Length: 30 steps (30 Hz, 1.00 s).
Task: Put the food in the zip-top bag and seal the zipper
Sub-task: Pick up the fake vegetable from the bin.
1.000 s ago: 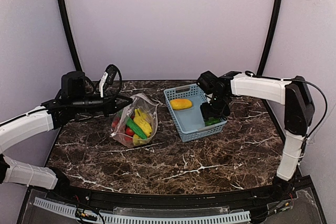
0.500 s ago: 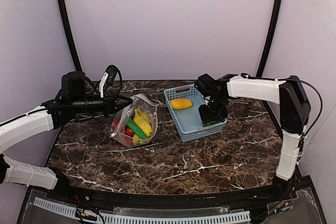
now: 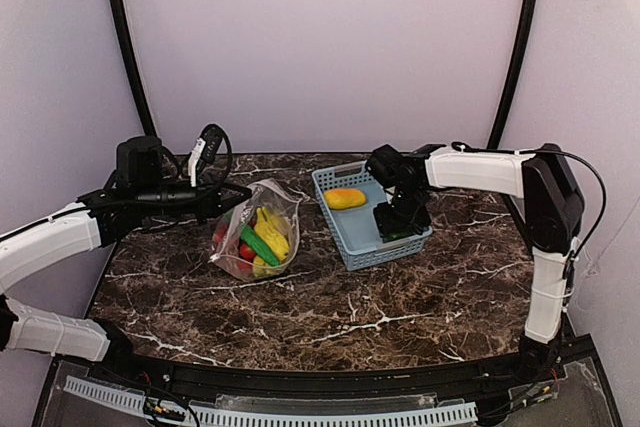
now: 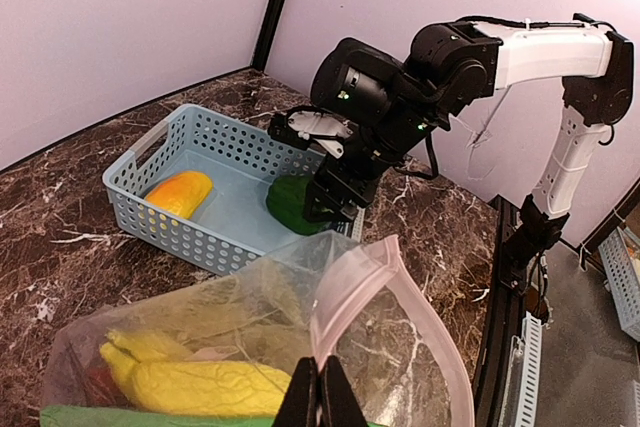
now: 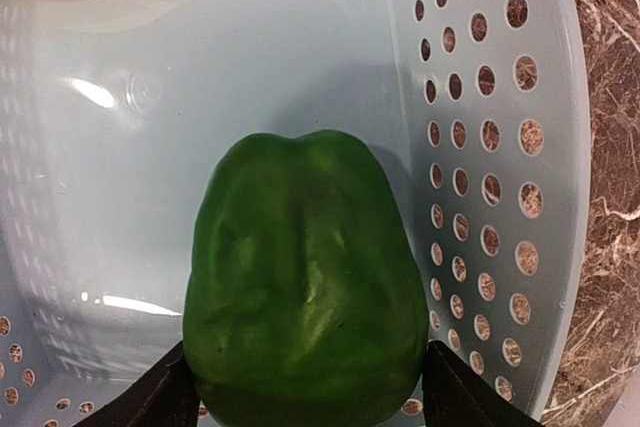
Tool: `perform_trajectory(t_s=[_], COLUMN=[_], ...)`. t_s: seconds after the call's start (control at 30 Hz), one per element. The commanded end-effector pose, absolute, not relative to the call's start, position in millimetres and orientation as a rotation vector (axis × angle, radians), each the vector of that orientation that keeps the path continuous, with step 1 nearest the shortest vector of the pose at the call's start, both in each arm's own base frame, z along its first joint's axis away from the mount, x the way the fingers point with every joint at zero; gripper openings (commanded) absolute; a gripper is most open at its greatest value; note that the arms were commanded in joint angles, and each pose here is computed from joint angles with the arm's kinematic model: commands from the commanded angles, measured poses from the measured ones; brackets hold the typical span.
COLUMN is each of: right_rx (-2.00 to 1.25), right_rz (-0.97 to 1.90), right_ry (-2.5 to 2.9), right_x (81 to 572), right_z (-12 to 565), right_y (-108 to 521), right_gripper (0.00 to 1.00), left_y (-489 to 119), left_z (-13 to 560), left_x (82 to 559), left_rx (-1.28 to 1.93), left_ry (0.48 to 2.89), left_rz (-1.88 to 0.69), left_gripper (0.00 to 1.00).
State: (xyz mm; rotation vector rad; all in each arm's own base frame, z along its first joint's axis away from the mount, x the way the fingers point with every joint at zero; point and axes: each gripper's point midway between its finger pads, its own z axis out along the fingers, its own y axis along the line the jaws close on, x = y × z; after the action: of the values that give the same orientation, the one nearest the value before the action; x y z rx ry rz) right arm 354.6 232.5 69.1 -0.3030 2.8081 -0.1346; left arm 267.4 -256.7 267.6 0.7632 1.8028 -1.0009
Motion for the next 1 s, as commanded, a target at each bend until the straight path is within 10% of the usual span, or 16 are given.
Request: perform_trajectory(t_s=[0.0, 0.97], right_rx=[-0.302, -0.406], right_rz=[-0.14, 0.225], right_ry=[2.813, 2.507], right_x=[361.2, 335.9], right_z=[62.3, 209.2], right_y=[234.6, 266.9], right_gripper=[0.72, 0.6], left_y=[-251.8, -251.8], left_z=[270.3, 270.0], left_x=[264.4, 265.0], left_rx=[0.764, 0.76], left_ry=[1.796, 1.794], left_rz=[-0.981, -0.981], left_gripper=[0.01, 0.01])
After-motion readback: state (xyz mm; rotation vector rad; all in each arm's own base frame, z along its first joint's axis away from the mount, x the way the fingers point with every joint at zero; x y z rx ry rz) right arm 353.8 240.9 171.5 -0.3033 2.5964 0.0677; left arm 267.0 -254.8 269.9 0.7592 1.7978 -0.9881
